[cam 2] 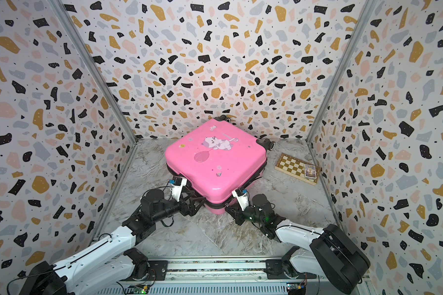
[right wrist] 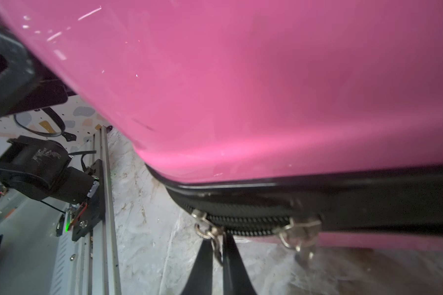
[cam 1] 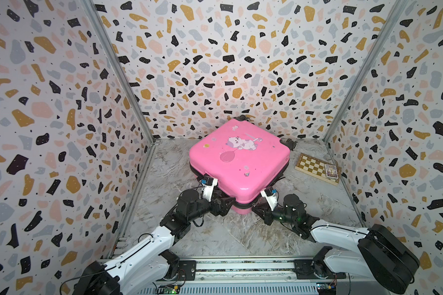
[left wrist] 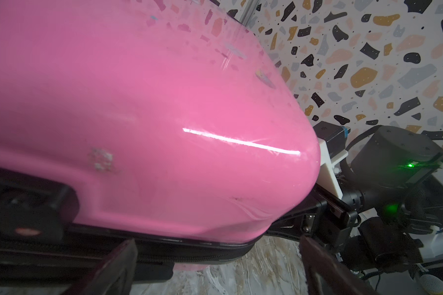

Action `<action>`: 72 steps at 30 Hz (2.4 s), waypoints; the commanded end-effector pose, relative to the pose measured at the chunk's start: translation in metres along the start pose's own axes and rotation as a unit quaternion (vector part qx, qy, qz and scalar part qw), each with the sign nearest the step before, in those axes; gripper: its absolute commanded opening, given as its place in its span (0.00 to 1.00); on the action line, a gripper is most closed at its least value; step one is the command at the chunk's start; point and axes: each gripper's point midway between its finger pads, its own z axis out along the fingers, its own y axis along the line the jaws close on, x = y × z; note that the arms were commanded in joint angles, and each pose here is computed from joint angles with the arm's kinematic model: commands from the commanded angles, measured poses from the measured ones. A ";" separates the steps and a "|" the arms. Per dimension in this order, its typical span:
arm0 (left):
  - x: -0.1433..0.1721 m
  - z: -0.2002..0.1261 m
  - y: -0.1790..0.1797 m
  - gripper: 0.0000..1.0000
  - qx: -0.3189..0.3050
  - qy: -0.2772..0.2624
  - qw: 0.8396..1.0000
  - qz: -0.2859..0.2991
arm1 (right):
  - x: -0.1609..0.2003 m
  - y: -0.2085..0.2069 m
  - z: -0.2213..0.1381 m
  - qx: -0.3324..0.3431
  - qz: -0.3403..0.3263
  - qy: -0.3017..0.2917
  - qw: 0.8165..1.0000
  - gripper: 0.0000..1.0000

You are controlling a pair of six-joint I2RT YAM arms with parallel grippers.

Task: Open the suitcase zippers
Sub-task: Unzip the zipper on the suitcase.

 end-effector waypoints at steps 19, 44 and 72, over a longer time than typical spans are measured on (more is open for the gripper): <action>-0.010 0.014 -0.024 0.99 0.048 0.002 0.999 0.026 | 0.000 0.026 0.000 0.105 -0.108 0.020 0.988 0.00; 0.005 0.029 -0.061 1.00 0.133 0.030 0.990 0.038 | 0.011 0.082 0.024 0.045 -0.073 0.030 0.996 0.00; -0.098 -0.039 0.083 0.99 -0.244 0.000 0.963 -0.118 | 0.063 0.033 -0.039 0.128 -0.002 0.034 0.991 0.00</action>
